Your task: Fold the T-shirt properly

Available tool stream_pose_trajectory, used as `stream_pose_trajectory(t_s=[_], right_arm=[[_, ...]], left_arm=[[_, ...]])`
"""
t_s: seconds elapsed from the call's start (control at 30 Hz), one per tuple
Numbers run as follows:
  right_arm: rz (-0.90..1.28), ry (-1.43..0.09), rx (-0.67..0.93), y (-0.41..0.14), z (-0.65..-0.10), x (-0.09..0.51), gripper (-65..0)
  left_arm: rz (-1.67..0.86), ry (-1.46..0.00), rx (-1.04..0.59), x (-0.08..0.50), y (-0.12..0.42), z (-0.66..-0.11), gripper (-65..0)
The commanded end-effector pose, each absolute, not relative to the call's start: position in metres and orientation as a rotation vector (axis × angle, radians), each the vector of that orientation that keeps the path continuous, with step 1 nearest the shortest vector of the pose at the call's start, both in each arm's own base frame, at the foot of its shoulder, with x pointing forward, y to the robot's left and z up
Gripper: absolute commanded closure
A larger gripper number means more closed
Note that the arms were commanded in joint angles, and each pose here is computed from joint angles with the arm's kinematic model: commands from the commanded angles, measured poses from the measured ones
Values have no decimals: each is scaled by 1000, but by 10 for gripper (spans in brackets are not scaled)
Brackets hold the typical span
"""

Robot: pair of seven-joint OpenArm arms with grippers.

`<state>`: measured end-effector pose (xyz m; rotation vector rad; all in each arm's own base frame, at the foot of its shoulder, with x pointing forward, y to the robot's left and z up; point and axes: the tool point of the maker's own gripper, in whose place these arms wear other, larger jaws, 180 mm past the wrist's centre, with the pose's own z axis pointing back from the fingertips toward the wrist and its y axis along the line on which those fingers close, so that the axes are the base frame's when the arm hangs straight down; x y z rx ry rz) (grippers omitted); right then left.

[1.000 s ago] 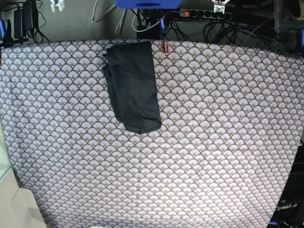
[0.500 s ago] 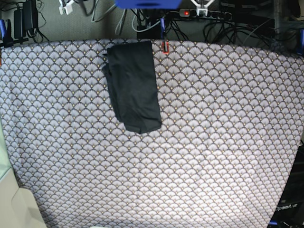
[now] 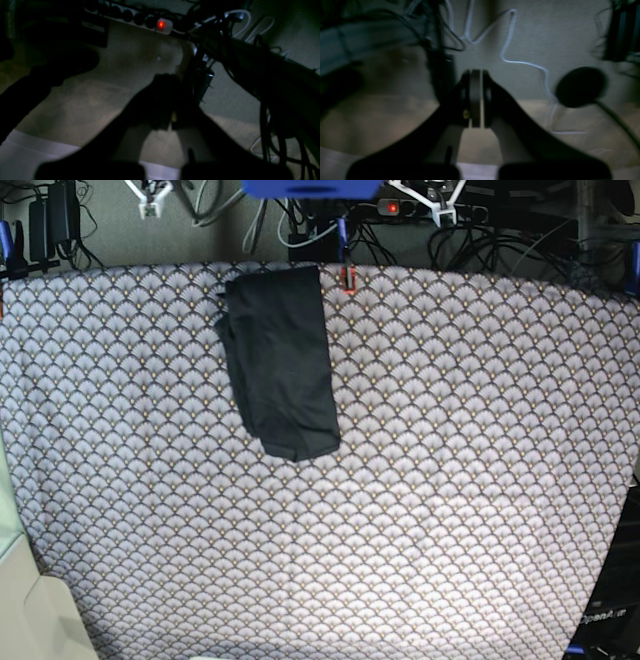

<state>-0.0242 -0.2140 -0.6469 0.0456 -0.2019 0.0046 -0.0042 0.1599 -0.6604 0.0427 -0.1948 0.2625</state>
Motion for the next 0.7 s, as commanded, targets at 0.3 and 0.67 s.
stream_pose_trajectory(t_s=[0.3,0.67], right_arm=[[111,-213,-108,-219,-651,-13,0],[150,-184,-202,-224,-652,-17,0]], left_arm=[[249,-238,48,24,168,-659,0],[209,-275,-25,45,163,-658,0]])
